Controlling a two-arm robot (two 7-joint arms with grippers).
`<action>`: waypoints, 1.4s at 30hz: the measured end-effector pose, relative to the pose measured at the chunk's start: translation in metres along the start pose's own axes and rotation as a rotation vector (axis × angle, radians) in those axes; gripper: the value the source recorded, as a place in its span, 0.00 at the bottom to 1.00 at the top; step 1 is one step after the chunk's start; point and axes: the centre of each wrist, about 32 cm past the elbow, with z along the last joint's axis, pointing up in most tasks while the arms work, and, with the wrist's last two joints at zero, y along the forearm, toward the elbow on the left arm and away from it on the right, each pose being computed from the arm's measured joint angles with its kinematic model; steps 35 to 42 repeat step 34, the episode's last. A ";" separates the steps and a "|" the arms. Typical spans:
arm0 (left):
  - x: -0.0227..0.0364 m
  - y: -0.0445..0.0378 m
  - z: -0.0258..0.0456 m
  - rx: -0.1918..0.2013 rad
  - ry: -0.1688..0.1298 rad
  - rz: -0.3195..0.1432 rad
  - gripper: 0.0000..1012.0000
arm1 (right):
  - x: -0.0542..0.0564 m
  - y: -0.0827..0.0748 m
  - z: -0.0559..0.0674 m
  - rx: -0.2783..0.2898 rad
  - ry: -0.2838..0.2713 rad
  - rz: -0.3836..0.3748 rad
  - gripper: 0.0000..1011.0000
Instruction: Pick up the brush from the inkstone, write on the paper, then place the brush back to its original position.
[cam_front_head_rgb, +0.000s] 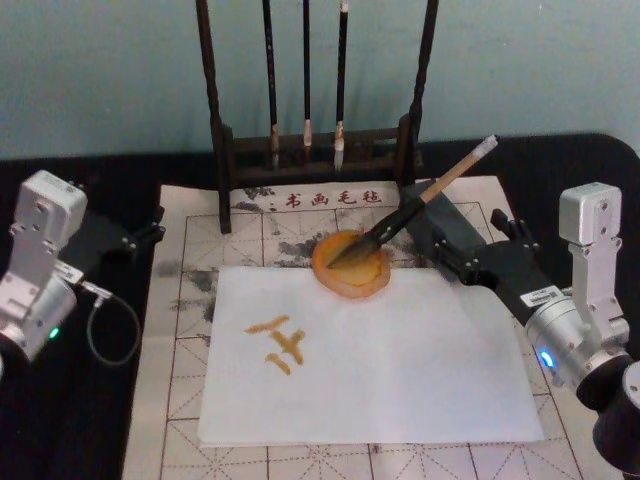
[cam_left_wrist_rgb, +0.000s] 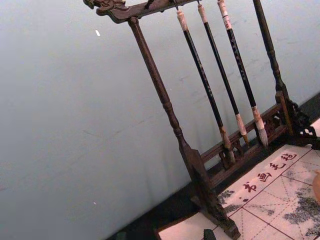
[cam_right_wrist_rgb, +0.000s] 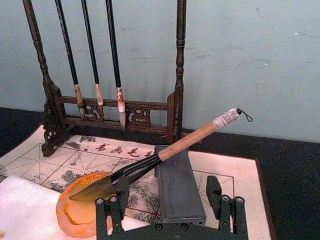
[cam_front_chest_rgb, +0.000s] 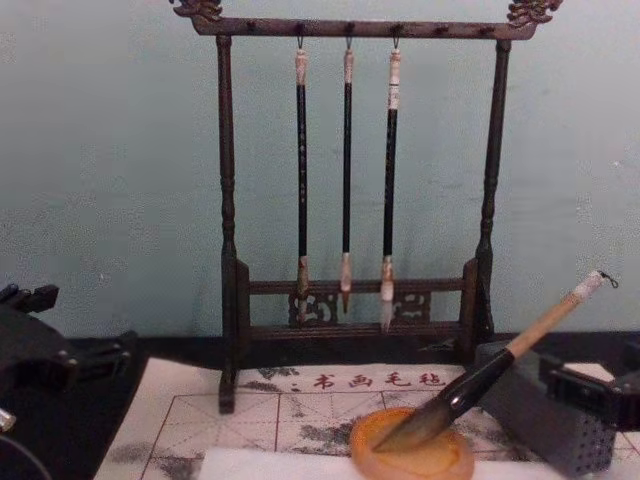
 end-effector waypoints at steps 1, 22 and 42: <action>0.0000 0.0000 0.0000 0.000 0.000 0.000 0.99 | 0.000 0.000 0.000 0.000 0.000 0.000 0.99; 0.0000 0.0000 0.0000 0.000 0.000 0.000 0.99 | 0.000 0.000 0.000 -0.001 0.001 0.000 0.99; 0.0000 0.0000 0.0000 0.000 0.000 0.000 0.99 | 0.000 0.000 0.000 -0.001 0.001 0.000 0.99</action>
